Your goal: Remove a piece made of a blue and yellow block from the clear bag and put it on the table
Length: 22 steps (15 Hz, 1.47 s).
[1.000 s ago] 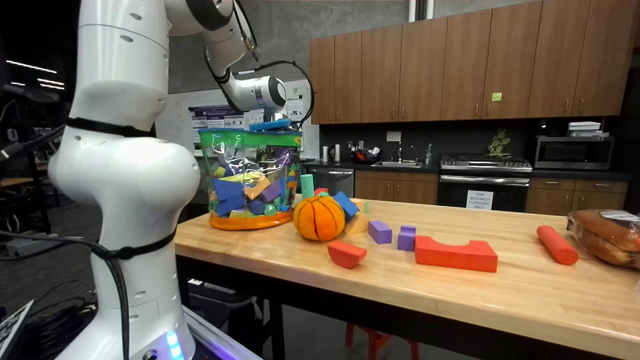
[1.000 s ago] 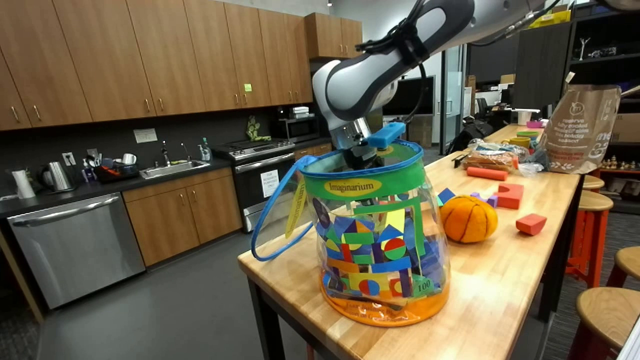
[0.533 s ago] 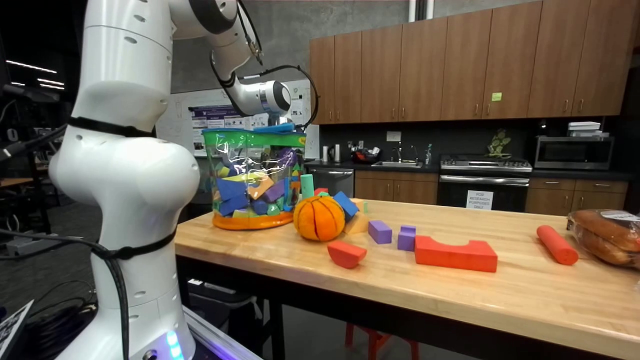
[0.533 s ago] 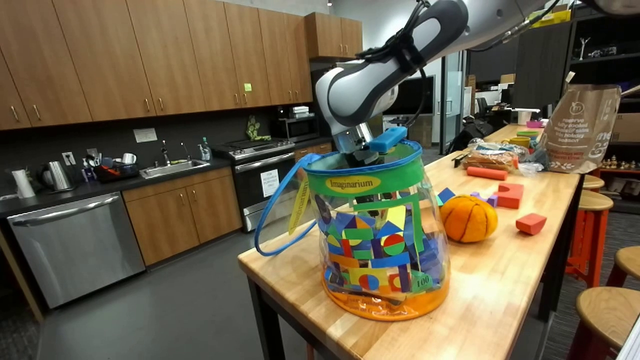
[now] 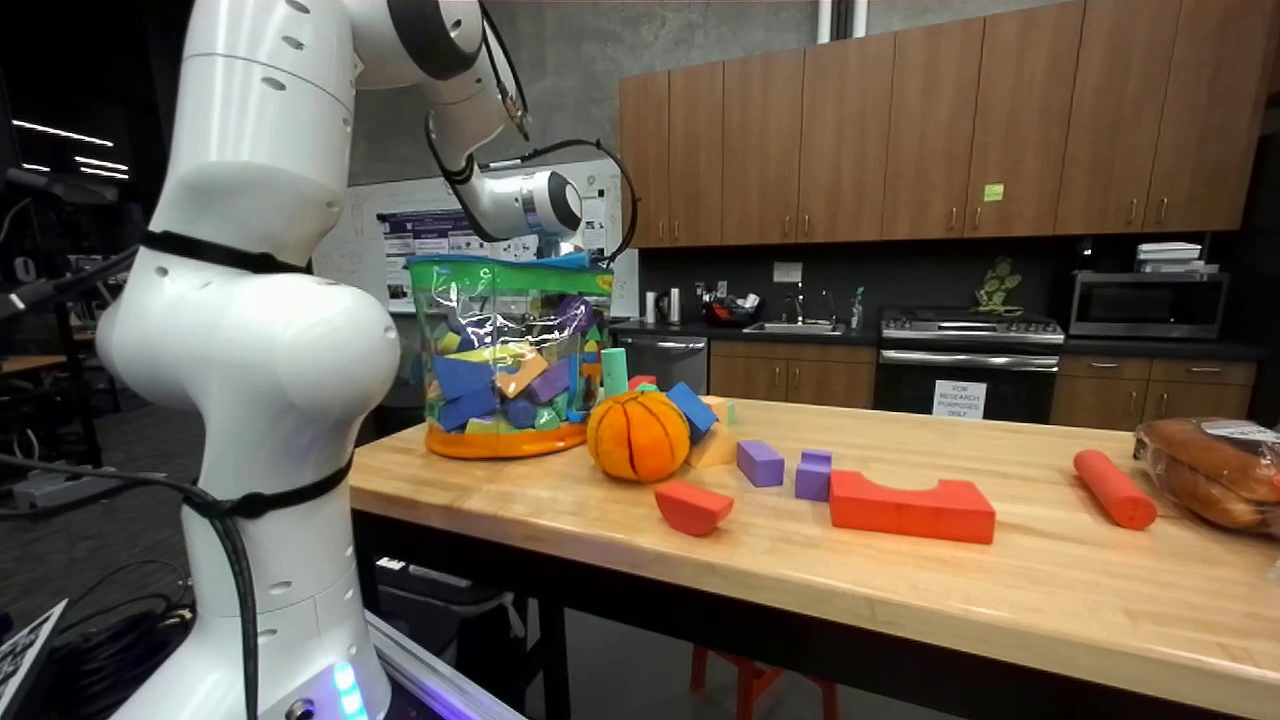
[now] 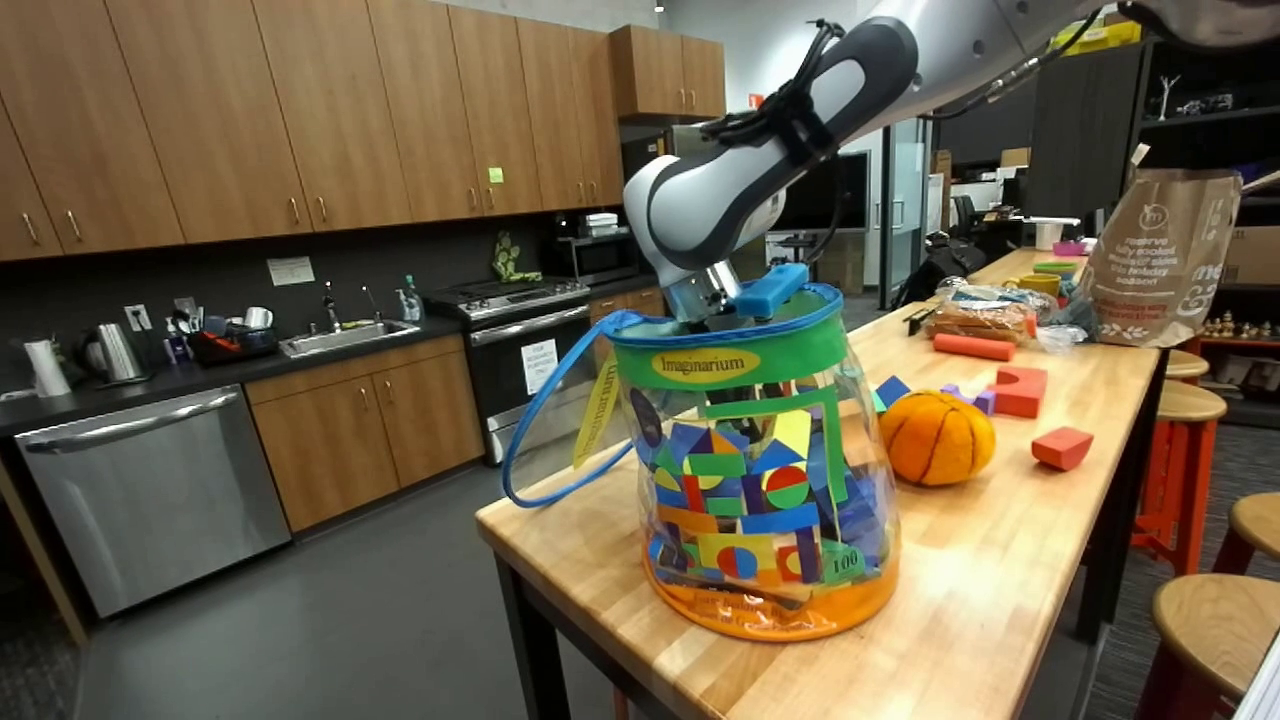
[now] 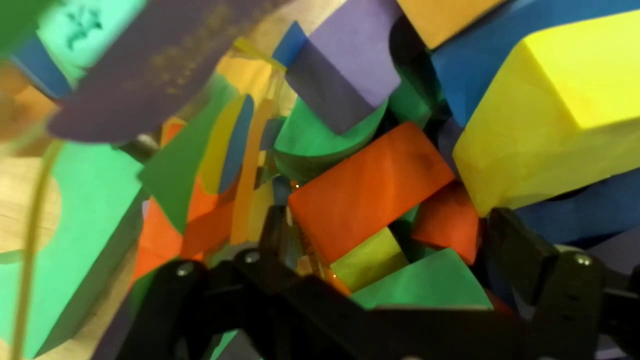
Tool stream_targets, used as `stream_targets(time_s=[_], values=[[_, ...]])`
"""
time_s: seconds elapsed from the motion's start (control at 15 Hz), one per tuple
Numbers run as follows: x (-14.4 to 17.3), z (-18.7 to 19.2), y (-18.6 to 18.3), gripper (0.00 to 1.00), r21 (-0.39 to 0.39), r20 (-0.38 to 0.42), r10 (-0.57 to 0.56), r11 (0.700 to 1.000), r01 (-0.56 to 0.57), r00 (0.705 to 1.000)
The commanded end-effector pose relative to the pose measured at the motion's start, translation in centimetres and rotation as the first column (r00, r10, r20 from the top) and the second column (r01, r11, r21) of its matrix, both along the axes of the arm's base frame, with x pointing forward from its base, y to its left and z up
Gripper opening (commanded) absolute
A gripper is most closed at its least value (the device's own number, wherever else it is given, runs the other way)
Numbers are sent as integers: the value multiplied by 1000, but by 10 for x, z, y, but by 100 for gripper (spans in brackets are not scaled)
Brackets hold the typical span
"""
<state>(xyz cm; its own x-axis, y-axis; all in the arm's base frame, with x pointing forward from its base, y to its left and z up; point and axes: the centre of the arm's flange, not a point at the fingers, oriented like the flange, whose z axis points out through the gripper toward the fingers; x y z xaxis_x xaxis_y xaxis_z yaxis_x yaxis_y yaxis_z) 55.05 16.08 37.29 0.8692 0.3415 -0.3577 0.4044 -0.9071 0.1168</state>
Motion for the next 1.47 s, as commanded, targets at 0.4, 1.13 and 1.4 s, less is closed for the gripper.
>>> stream_targets(time_s=[0.4,1.13,1.4], values=[[15,-19,8,75,-83,-67,-2,997,-4,998],[17,-8,4,15,-100,-67,-12,995,5,998],[3,29,-1,0,-77,12,3,997,-2,1000]])
